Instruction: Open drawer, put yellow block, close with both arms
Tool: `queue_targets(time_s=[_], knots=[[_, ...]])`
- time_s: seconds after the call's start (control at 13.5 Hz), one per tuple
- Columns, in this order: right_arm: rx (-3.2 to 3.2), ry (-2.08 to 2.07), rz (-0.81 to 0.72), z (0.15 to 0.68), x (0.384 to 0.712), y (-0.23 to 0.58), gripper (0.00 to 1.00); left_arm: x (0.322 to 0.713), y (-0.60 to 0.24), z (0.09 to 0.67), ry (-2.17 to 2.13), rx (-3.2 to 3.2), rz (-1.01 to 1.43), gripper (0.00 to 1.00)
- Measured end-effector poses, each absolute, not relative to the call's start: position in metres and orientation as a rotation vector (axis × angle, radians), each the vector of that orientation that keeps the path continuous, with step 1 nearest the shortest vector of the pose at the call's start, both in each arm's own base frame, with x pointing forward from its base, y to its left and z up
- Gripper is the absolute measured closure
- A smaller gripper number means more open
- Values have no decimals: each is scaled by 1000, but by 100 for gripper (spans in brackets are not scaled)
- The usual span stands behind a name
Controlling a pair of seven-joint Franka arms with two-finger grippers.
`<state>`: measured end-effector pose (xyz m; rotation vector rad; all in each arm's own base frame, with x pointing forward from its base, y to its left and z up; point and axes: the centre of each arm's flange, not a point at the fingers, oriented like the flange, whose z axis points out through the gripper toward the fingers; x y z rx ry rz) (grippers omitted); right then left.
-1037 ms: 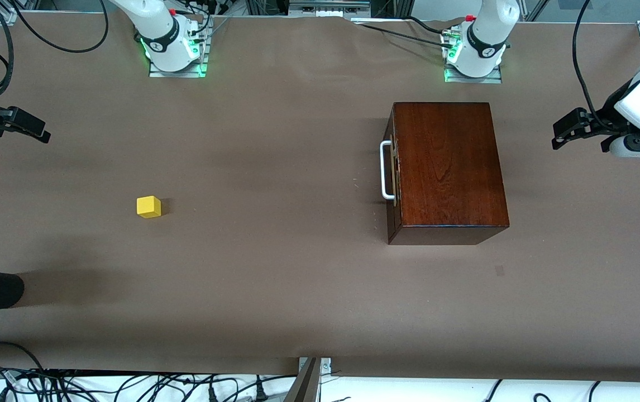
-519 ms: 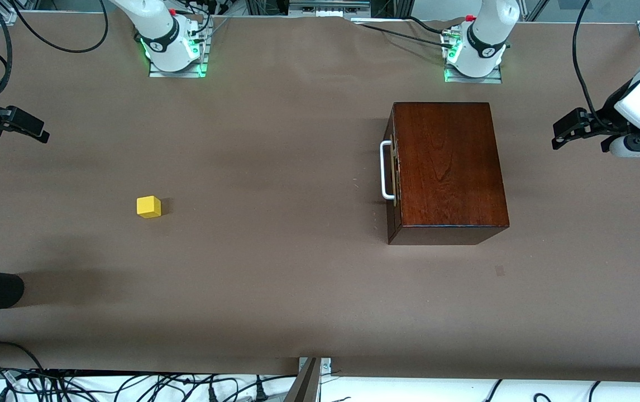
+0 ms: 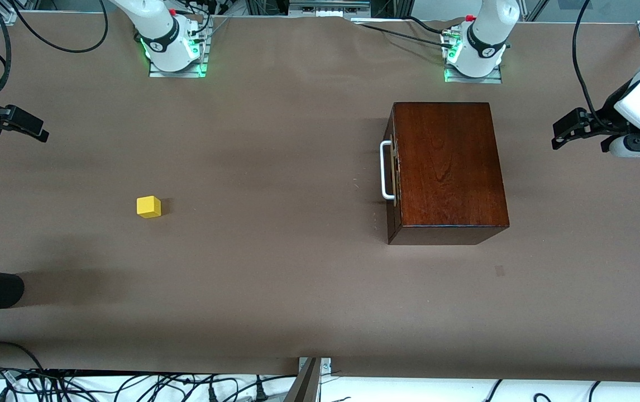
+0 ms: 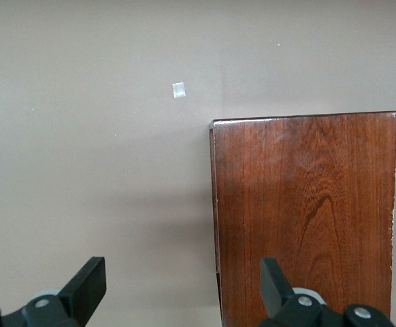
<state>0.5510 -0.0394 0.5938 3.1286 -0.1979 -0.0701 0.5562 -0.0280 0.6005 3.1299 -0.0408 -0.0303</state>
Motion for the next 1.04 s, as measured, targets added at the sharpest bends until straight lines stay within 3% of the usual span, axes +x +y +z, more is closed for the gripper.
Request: queue_targets(time_s=[0.37,1.04], knots=[[3132,-141,-70,594,551,-37,0,558,-51,596,-56,3132,-41,0],[3132,-135,-71,594,551,-35,0,552,-221,559,-132,3127,-128,0]])
